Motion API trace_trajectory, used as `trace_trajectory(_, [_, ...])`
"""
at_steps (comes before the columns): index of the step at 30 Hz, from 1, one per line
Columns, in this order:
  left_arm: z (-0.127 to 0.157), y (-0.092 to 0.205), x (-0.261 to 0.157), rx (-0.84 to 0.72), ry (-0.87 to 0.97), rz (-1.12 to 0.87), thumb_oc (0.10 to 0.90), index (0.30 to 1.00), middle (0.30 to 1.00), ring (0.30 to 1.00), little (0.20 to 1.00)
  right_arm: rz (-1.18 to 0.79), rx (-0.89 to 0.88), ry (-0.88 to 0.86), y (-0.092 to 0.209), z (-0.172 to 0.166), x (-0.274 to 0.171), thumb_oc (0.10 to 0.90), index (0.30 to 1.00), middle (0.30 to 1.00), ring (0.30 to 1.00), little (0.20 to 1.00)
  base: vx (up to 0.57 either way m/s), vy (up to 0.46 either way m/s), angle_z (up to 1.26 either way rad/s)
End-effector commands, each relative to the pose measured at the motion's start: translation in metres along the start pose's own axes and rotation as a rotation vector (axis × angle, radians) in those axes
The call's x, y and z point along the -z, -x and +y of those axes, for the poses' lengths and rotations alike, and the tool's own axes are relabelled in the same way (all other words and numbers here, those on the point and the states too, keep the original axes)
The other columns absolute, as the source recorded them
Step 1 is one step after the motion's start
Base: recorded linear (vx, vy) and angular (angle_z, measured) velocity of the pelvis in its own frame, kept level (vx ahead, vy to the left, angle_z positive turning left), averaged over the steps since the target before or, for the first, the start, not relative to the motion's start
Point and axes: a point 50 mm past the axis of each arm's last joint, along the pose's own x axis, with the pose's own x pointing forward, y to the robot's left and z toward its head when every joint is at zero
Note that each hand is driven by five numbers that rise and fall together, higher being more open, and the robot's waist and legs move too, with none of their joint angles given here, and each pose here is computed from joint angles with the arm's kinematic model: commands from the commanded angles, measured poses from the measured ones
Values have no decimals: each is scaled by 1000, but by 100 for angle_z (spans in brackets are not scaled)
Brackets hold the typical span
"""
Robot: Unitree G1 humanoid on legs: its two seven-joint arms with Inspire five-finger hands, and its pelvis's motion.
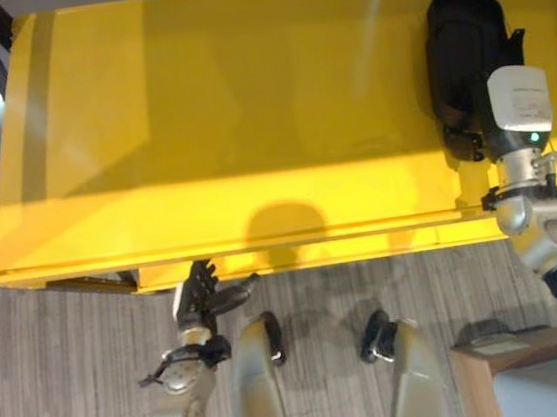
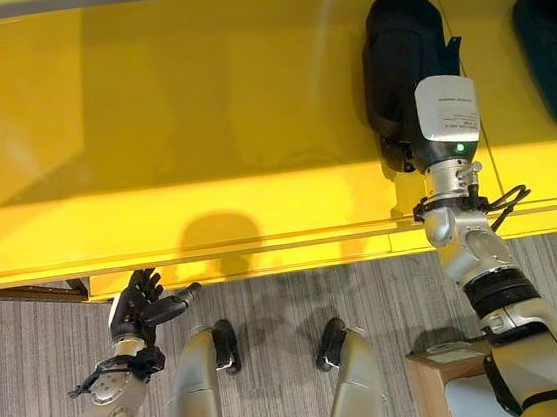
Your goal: Move parts from the plastic box to the shelf.
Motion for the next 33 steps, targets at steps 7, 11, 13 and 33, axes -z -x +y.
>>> trace_trajectory(7, [-2,-2,-29,41,13,-169,900,1000,1000,1000,1000,-30,-286,334,43,18,44,400,300,300,300,300,0,0,0])
trace_trajectory(11, [-1,-2,-27,40,8,-160,900,1000,1000,1000,1000,-60,-285,366,43,15,43,400,300,300,300,300,0,0,0])
trace_trajectory(13, [1,-1,-26,37,9,-157,900,1000,1000,1000,1000,-91,-293,417,43,12,44,400,300,300,300,300,0,0,0])
trace_trajectory(33, [6,1,-26,22,-10,-155,900,1000,1000,1000,1000,-135,-238,465,38,-1,42,400,300,300,300,300,0,0,0])
